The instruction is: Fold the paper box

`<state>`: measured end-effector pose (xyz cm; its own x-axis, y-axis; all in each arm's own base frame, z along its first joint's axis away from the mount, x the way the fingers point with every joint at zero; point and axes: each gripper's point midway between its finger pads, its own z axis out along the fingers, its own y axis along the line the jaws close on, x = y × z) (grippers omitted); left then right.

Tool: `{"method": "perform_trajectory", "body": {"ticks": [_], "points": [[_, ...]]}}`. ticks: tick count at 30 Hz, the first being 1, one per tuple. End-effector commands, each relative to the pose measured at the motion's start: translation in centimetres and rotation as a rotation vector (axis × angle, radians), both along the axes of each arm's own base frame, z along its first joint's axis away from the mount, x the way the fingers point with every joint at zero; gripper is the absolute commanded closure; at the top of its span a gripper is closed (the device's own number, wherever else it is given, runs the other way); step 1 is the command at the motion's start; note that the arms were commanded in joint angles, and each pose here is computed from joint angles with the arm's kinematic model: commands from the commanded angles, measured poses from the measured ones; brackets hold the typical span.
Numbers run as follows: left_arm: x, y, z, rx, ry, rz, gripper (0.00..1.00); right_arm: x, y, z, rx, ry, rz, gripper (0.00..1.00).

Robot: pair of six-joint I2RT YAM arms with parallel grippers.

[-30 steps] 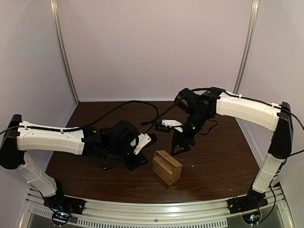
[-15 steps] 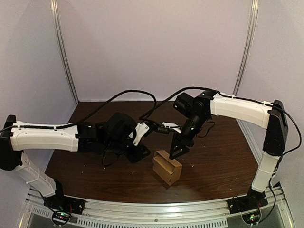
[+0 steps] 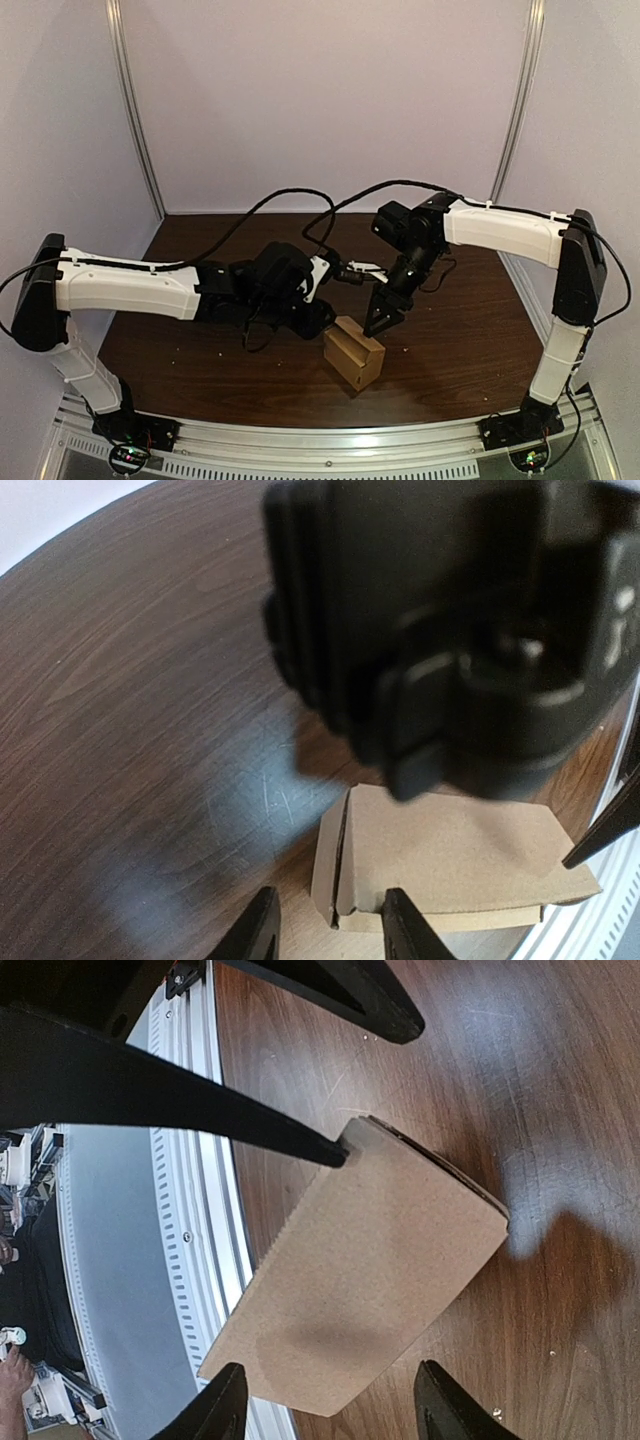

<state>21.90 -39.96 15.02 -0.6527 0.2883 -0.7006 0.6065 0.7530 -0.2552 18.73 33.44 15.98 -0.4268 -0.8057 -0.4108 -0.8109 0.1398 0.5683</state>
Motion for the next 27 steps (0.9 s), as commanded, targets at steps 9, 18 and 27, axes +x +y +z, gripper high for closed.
{"method": "perform_trajectory", "body": {"ticks": [9,18,27], "points": [[0.5,-1.5,0.0,-0.049,0.002,0.003,0.64,-1.6,-1.0,-1.6,-0.041,0.029,0.048,0.42],[0.8,-1.5,1.7,-0.071,-0.040,-0.001,0.64,-1.9,-1.6,-4.3,-0.116,0.027,0.056,0.42],[0.4,-1.1,1.1,-0.073,-0.028,-0.003,0.64,-1.9,-2.4,-7.3,-0.222,-0.001,0.070,0.42]]}}
